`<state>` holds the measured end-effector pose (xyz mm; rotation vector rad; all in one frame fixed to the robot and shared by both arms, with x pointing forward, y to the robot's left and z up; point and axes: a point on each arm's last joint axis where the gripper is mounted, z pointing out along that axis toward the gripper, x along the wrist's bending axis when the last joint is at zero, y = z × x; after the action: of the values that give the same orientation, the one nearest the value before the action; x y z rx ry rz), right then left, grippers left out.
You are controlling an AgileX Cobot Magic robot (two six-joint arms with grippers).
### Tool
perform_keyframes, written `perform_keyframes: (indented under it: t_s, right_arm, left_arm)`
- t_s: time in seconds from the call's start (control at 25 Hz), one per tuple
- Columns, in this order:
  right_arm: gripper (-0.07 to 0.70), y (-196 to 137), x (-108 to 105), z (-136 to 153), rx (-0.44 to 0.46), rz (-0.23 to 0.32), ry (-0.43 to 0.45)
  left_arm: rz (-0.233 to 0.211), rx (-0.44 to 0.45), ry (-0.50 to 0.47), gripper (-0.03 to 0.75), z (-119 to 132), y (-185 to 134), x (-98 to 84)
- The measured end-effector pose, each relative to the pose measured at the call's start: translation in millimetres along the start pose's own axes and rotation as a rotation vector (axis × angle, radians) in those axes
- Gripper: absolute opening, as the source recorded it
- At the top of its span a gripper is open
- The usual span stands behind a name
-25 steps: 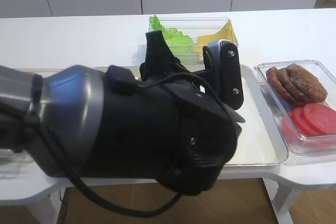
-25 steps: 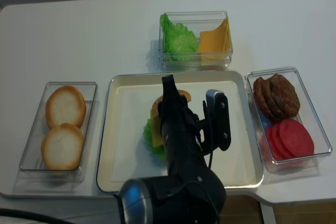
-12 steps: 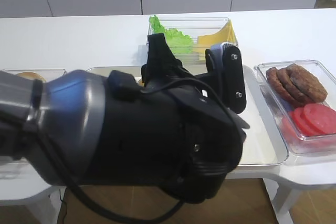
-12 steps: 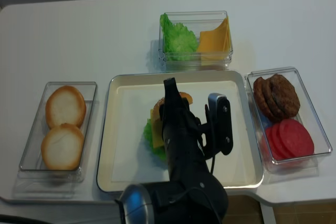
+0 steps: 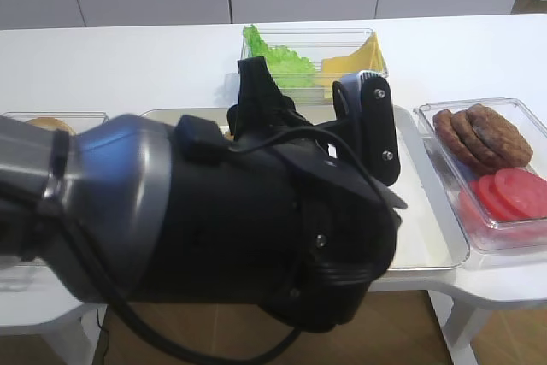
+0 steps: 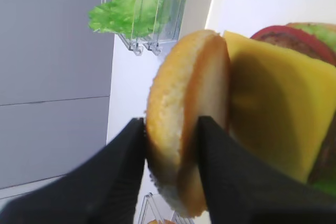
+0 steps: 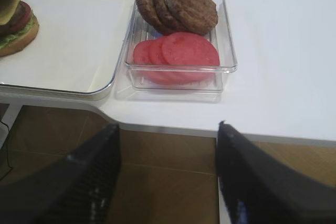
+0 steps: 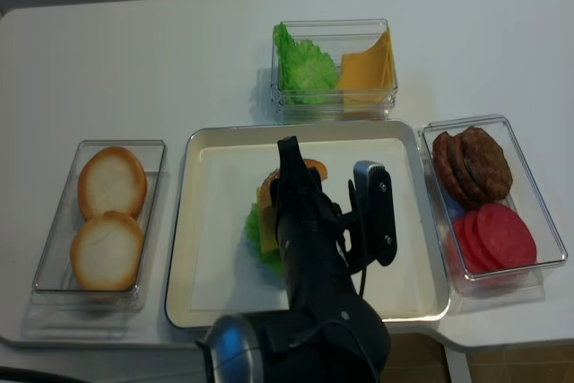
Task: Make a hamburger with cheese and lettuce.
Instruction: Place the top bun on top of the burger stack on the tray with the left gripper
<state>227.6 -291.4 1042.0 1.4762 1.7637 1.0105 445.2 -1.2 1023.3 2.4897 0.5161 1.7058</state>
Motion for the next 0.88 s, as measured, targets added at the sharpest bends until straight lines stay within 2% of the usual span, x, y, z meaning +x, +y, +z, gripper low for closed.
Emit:
perform_keyframes:
  t_s: [0.36, 0.6, 0.88]
  right_arm:
    - [0.445, 0.0, 0.0, 0.0, 0.0, 0.0, 0.0]
    - [0.445, 0.0, 0.0, 0.0, 0.0, 0.0, 0.0]
    - [0.445, 0.0, 0.0, 0.0, 0.0, 0.0, 0.0]
  left_arm:
    - [-0.004, 0.007, -0.008, 0.256, 0.0, -0.6, -0.7]
    - [-0.013, 0.007, -0.036, 0.316, 0.0, -0.7, -3.2]
    - [-0.022, 0.018, -0.054, 0.33, -0.1, -1.6, -4.9]
